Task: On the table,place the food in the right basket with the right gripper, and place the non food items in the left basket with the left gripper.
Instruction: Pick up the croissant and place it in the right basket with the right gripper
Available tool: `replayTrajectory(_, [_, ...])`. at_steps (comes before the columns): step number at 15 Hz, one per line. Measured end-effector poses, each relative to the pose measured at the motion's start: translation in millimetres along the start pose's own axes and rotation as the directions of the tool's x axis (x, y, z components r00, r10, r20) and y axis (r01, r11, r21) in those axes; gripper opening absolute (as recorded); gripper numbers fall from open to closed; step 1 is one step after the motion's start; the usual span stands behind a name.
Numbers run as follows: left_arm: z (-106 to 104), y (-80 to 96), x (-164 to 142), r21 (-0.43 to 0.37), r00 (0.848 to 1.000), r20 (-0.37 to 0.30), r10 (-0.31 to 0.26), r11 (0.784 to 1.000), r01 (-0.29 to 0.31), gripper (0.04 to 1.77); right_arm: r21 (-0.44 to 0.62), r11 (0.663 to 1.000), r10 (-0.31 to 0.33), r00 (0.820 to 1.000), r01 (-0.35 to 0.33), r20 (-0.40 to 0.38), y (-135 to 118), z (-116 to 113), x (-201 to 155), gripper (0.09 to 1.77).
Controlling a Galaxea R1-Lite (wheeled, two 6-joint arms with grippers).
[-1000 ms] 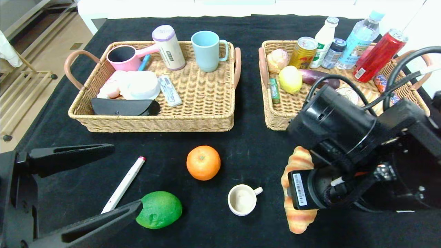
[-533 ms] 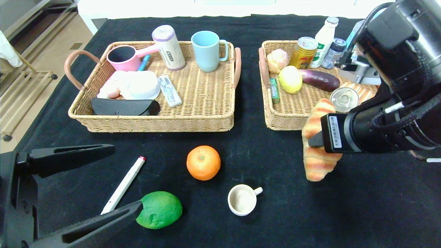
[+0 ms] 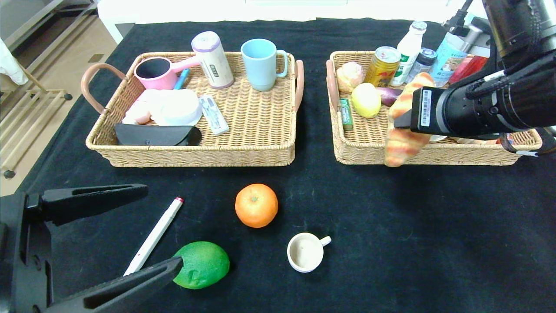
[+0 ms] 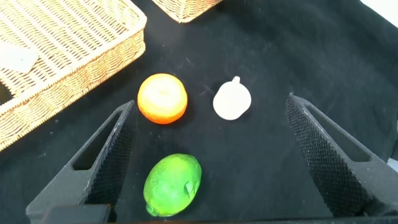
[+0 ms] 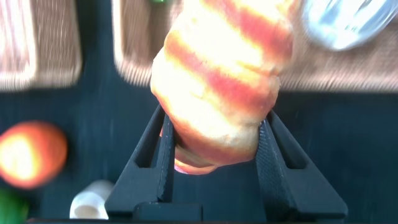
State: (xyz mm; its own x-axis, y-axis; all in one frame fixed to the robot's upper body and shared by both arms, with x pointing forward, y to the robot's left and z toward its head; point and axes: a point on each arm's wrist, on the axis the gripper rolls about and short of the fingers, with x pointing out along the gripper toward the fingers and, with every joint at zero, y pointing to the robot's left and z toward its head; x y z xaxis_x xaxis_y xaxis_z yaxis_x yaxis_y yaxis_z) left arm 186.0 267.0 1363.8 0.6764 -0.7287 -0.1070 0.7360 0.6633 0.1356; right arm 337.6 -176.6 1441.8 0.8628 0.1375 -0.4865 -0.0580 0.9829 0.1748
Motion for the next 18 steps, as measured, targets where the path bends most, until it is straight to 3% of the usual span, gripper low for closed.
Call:
replayTrajectory(4, [1.3,-0.1,-1.7,0.008,1.000,0.013,0.004,1.000,-0.004,1.72,0.058,0.998,-0.010,0.992,0.003,0.123,-7.8,18.0,15.5,0.82])
replayTrajectory(9, [1.4,-0.5,-2.9,0.010,1.000,0.016,0.002,1.000,-0.003,1.72,0.060,0.998,-0.043,0.976,0.031,0.215,-19.1,32.2,35.2,0.82])
replayTrajectory(12, [2.8,-0.6,-4.4,0.012,1.000,0.024,0.005,1.000,-0.005,1.72,0.078,0.995,-0.073,0.966,0.055,0.249,-28.5,37.9,47.9,0.82])
replayTrajectory(18, [4.7,-1.0,-7.4,0.016,0.999,0.040,0.008,1.000,-0.009,1.72,0.080,0.994,-0.090,0.964,0.073,0.249,-31.6,36.9,61.4,0.82])
